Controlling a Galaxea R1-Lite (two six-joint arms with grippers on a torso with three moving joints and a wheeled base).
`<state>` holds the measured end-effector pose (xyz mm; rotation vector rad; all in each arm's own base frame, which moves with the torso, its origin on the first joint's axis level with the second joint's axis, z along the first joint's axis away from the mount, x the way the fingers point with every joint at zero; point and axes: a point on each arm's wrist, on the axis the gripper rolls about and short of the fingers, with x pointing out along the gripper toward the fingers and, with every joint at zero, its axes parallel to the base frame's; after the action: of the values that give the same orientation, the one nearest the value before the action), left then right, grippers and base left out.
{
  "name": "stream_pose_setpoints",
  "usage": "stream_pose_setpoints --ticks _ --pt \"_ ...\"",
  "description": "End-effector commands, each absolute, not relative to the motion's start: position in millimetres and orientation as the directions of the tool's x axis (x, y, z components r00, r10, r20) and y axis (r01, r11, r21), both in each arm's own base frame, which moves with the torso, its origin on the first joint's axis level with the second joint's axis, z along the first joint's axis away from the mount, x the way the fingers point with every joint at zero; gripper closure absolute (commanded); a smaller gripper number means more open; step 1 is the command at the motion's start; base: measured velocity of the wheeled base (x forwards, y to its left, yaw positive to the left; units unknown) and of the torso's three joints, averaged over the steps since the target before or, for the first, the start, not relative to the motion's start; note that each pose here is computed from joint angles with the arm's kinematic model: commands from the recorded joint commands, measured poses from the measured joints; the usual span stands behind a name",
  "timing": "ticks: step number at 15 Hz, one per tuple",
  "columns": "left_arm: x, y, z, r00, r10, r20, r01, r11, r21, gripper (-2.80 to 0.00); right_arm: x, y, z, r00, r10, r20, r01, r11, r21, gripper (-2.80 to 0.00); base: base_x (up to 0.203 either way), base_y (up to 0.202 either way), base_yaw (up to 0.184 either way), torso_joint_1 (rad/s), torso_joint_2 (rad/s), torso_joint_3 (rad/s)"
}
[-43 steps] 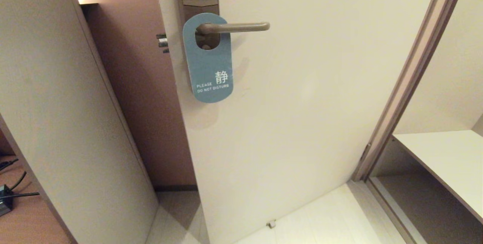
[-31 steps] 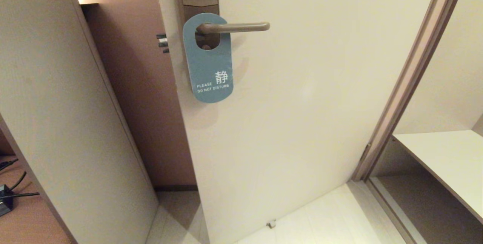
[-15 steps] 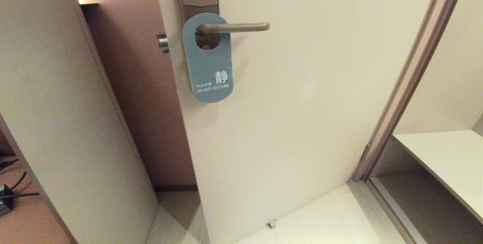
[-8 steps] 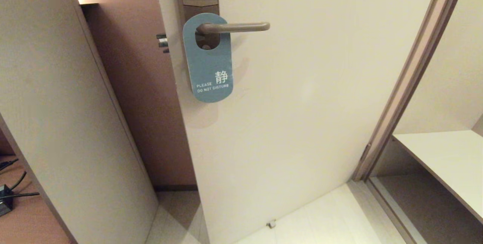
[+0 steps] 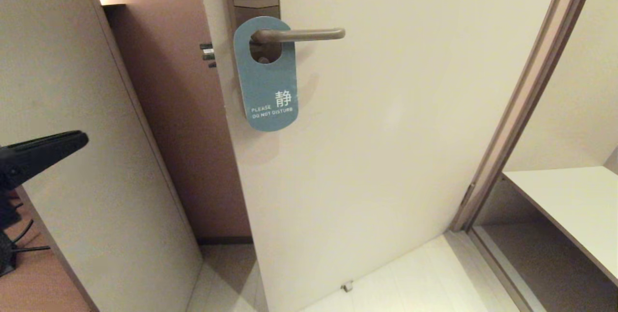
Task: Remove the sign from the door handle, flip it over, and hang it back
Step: Take down the sign
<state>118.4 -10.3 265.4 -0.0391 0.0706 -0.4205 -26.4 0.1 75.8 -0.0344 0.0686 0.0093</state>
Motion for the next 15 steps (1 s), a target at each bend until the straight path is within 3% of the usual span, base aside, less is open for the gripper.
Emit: stream_pose_setpoints --ticks 1,9,15 --pt "148 -13 262 0.858 -0.499 -0.118 0.491 0.866 -0.094 0.0 -26 0 76 0.998 0.009 -0.069 -0.012 0.999 -0.035 0.0 0.0 0.0 0.0 0.0 0.0 0.0" --pt "210 -21 262 0.614 -0.786 -0.072 0.778 0.618 -0.116 0.0 -26 0 76 0.998 0.008 -0.069 -0.011 0.999 -0.035 0.0 0.0 0.0 0.0 0.0 0.0 0.0" --pt "241 -31 260 0.545 -0.834 -0.083 0.824 0.551 -0.132 0.0 -26 0 76 0.998 0.009 -0.069 -0.012 0.999 -0.035 0.0 0.0 0.0 0.0 0.0 0.0 0.0"
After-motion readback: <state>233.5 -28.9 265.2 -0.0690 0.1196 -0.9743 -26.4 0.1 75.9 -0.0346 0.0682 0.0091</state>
